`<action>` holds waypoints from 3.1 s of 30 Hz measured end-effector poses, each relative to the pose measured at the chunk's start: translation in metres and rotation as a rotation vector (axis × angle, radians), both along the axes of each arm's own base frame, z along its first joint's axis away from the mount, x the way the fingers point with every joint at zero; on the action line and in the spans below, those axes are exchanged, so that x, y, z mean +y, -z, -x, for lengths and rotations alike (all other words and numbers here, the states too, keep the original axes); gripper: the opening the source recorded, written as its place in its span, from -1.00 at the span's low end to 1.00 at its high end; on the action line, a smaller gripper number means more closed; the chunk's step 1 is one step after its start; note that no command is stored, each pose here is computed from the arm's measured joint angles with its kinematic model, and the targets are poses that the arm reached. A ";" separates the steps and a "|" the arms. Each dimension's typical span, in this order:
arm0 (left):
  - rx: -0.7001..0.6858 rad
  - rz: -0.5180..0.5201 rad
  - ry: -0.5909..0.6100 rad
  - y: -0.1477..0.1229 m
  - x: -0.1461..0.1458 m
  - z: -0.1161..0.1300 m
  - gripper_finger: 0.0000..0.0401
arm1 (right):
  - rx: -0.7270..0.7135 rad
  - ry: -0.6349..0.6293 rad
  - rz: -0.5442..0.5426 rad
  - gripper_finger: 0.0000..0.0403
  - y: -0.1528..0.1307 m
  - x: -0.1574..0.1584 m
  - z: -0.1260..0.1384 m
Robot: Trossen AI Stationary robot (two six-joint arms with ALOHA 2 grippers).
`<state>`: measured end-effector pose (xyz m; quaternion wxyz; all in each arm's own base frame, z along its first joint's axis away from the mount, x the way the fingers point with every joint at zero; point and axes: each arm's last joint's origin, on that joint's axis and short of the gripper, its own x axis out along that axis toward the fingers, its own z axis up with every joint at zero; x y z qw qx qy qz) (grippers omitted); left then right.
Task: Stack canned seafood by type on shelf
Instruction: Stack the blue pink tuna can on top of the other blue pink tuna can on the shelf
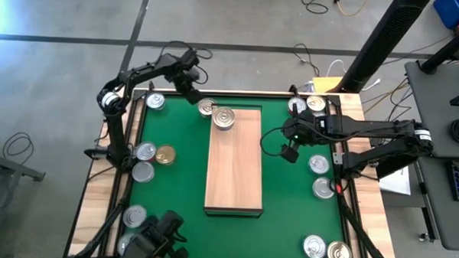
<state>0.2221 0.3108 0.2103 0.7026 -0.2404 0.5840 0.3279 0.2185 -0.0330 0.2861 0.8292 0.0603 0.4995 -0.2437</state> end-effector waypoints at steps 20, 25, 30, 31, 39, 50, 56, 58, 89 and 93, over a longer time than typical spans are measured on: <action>-0.031 0.162 -0.098 0.058 -0.001 -0.006 -1.00 | 0.033 0.002 -0.001 0.99 0.001 0.000 0.003; -0.091 0.200 -0.055 0.067 -0.005 -0.021 -1.00 | 0.043 0.008 0.003 0.99 0.002 0.000 0.004; -0.348 0.155 0.041 0.063 -0.002 -0.053 -1.00 | 0.039 0.006 0.006 0.99 0.001 0.000 0.003; -0.396 0.173 0.057 0.060 -0.003 -0.056 -1.00 | 0.035 0.005 0.006 0.99 0.001 0.000 0.003; -0.560 0.264 0.120 0.051 -0.004 -0.060 -1.00 | 0.053 -0.011 0.011 0.99 0.005 0.000 0.004; -0.571 0.191 0.145 0.019 -0.004 -0.044 -1.00 | 0.039 0.017 0.038 0.92 0.040 -0.019 0.004; -0.522 0.053 0.119 -0.029 -0.014 -0.023 -1.00 | -0.158 0.075 -0.013 0.46 0.051 -0.062 0.004; -0.519 0.014 0.118 -0.046 -0.021 -0.018 -1.00 | -0.247 0.097 -0.046 0.24 0.054 -0.080 0.004; -0.591 -0.482 0.061 -0.163 -0.088 0.043 -1.00 | -0.587 -0.077 -0.534 -0.94 0.062 -0.288 -0.047; -0.612 -0.501 0.096 -0.154 -0.092 0.039 -1.00 | -0.609 -0.014 -0.614 -0.94 0.056 -0.285 -0.050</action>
